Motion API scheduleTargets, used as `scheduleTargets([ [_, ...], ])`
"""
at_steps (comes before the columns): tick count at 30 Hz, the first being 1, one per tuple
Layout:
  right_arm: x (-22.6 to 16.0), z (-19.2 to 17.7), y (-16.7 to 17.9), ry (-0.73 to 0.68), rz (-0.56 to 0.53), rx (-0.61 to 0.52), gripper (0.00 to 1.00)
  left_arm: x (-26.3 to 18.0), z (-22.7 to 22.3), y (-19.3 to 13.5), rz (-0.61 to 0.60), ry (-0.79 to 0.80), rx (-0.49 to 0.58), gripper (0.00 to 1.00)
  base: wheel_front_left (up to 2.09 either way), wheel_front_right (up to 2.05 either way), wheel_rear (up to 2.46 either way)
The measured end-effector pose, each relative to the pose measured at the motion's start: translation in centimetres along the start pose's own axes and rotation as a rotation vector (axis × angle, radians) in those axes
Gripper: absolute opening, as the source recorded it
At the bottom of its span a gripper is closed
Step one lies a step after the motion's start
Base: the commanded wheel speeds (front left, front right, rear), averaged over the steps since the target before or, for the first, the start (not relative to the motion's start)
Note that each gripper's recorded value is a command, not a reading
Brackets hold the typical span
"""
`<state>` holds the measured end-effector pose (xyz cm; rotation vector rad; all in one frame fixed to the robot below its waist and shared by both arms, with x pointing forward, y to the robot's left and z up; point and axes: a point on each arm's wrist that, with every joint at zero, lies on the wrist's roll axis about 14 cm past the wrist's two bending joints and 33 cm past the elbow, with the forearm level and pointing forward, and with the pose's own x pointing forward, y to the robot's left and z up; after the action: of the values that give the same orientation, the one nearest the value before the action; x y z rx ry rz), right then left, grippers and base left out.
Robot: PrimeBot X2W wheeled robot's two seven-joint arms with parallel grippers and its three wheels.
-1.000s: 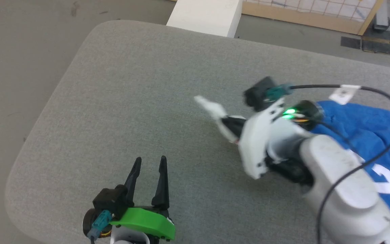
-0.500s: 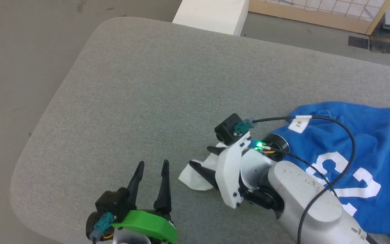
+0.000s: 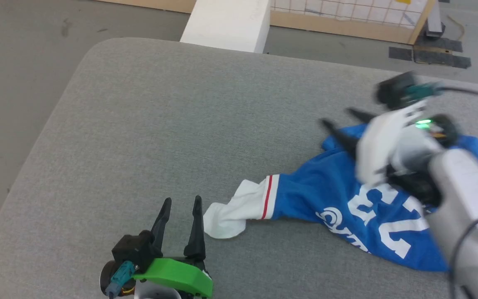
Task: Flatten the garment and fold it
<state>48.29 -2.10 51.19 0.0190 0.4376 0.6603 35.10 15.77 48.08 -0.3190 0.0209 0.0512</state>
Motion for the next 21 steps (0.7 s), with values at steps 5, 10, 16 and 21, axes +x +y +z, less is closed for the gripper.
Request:
scheduleTargets([
  [5, -2.6, -2.8, -8.4, 0.138, -0.222, 0.010, 1.00, 0.4, -0.5, -0.4, -0.014, 0.016, 0.011, 1.00, 0.00, 0.00, 0.00],
  [10, -4.5, -8.1, -12.4, 0.313, -0.343, 0.047, 1.00, 0.6, -1.3, -0.2, -0.009, 0.039, 0.023, 1.00, 0.00, 0.00, 0.00],
  [16, -3.7, -13.4, -12.4, 0.402, -0.364, 0.130, 0.53, 0.6, -1.8, 0.7, 0.013, 0.056, 0.038, 1.00, 0.00, 0.00, 0.00],
  [21, -3.5, -13.1, -12.7, 0.365, -0.374, 0.115, 0.00, 0.6, -1.9, 0.6, 0.010, 0.059, 0.043, 1.00, 0.00, 0.00, 0.00],
])
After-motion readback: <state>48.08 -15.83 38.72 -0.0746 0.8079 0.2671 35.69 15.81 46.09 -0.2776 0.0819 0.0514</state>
